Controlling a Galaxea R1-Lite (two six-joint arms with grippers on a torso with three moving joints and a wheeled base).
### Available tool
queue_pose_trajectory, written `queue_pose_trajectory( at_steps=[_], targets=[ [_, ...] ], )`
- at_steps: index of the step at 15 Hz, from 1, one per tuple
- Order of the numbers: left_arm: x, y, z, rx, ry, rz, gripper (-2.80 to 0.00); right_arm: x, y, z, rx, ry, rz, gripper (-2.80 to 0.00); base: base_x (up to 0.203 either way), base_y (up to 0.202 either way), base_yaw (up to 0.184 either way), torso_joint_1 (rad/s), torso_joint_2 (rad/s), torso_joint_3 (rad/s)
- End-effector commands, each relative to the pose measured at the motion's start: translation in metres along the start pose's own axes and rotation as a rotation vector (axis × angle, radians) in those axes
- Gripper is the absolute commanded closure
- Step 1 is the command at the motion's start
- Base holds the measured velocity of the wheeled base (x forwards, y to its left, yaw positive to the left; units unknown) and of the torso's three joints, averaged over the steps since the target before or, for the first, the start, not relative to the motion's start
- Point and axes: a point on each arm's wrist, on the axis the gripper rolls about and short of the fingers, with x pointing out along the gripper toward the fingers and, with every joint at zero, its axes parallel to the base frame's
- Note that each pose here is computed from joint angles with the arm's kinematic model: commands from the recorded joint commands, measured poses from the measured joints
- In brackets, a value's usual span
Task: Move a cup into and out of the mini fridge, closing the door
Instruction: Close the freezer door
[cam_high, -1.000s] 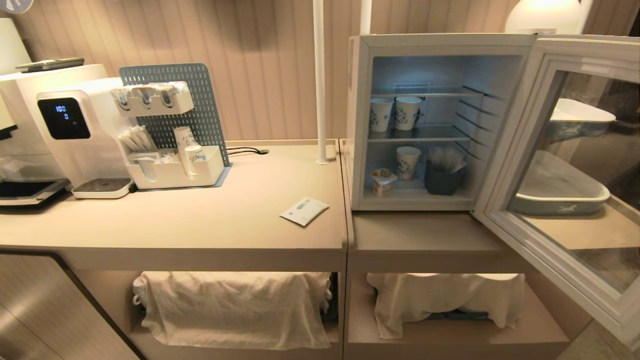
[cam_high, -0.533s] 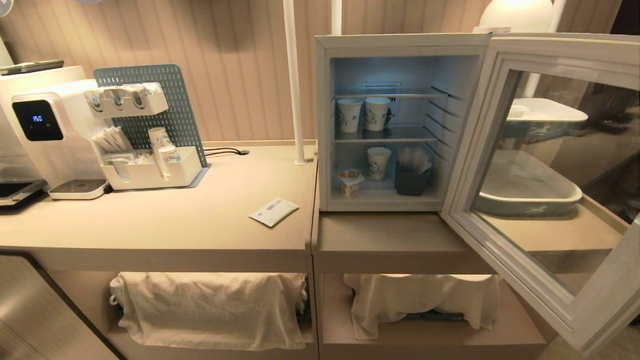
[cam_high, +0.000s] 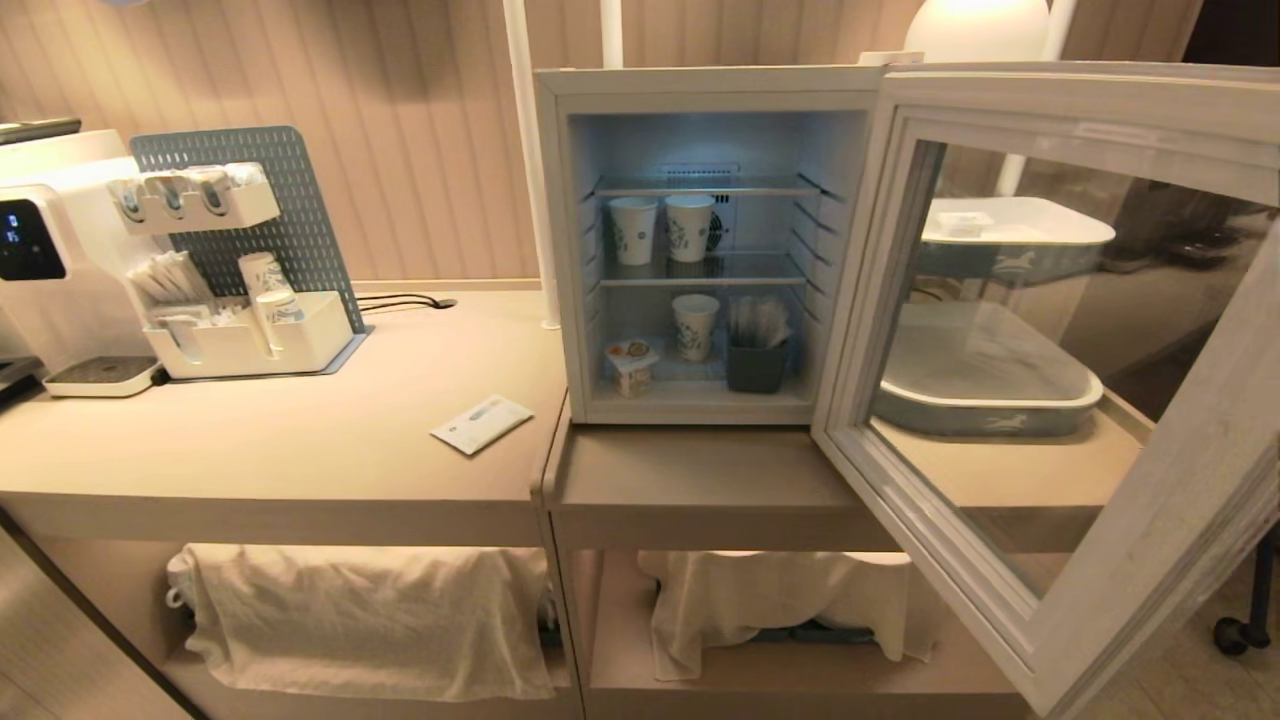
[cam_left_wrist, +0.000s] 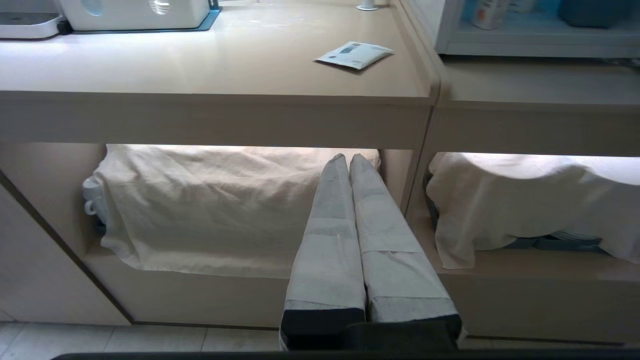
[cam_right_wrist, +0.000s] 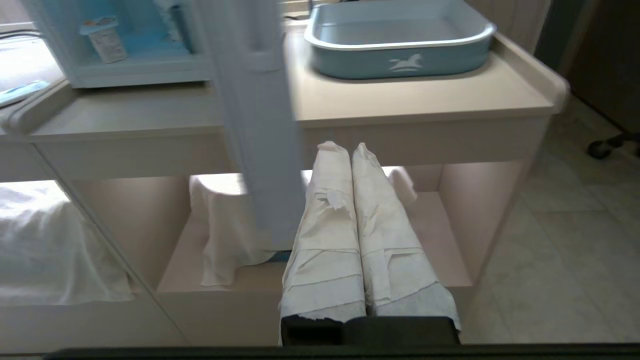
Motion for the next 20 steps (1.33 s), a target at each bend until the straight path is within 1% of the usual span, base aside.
queue_pose_trajectory(
  at_steps=[1, 8, 9, 12, 13, 14, 15, 16, 17, 19, 20],
  targets=[
    [0.0, 0.0, 0.0, -0.002, 0.002, 0.0, 0.0, 0.0, 0.0, 0.0, 0.0, 0.001, 0.001, 0.0, 0.0, -0.18, -0.002, 0.003, 0.0, 0.002],
    [0.0, 0.0, 0.0, -0.011, 0.002, 0.0, 0.0, 0.0, 0.0, 0.0, -0.001, 0.002, 0.001, 0.0, 0.0, -0.184, 0.0, 0.003, 0.0, 0.002],
    [0.0, 0.0, 0.0, -0.013, 0.002, 0.0, 0.0, 0.0, 0.0, 0.0, -0.001, 0.004, 0.0, 0.0, 0.0, -0.083, 0.006, 0.002, 0.0, -0.002],
    [0.0, 0.0, 0.0, -0.014, 0.002, 0.0, 0.0, -0.003, 0.0, 0.0, -0.012, 0.06, 0.001, 0.0, 0.0, 0.0, 0.0, 0.0, 0.0, 0.0],
    [0.0, 0.0, 0.0, -0.013, 0.002, 0.0, 0.0, -0.004, 0.0, 0.01, 0.001, 0.04, 0.002, 0.0, 0.0, 0.0, 0.0, 0.0, 0.0, 0.0],
    [0.0, 0.0, 0.0, -0.013, 0.002, 0.0, 0.0, -0.007, 0.001, 0.031, 0.039, 0.006, 0.006, 0.0, 0.0, 0.0, 0.0, 0.0, 0.0, 0.0],
    [0.0, 0.0, 0.0, -0.013, 0.002, 0.0, 0.0, -0.01, 0.001, 0.06, 0.093, -0.033, 0.014, 0.0, 0.0, 0.0, 0.0, 0.0, 0.0, 0.0],
    [0.0, 0.0, 0.0, -0.013, 0.002, 0.0, 0.0, -0.006, 0.001, 0.085, 0.138, -0.028, 0.029, 0.0, 0.0, 0.0, 0.0, 0.0, 0.0, 0.0],
    [0.0, 0.0, 0.0, -0.015, 0.002, 0.0, 0.0, 0.002, 0.001, 0.1, 0.172, 0.004, 0.061, 0.0, 0.0, 0.0, 0.0, 0.0, 0.0, 0.0],
    [0.0, 0.0, 0.0, -0.015, 0.002, 0.0, 0.0, 0.019, 0.002, 0.116, 0.242, 0.073, 0.191, 0.0, 0.0, 0.0, 0.0, 0.0, 0.0, 0.0],
    [0.0, 0.0, 0.0, -0.015, 0.002, 0.0, 0.0, 0.023, 0.003, 0.121, 0.311, 0.083, 0.265, 0.0, 0.0, 0.0, 0.0, 0.0, 0.0, 0.0]
  ],
)
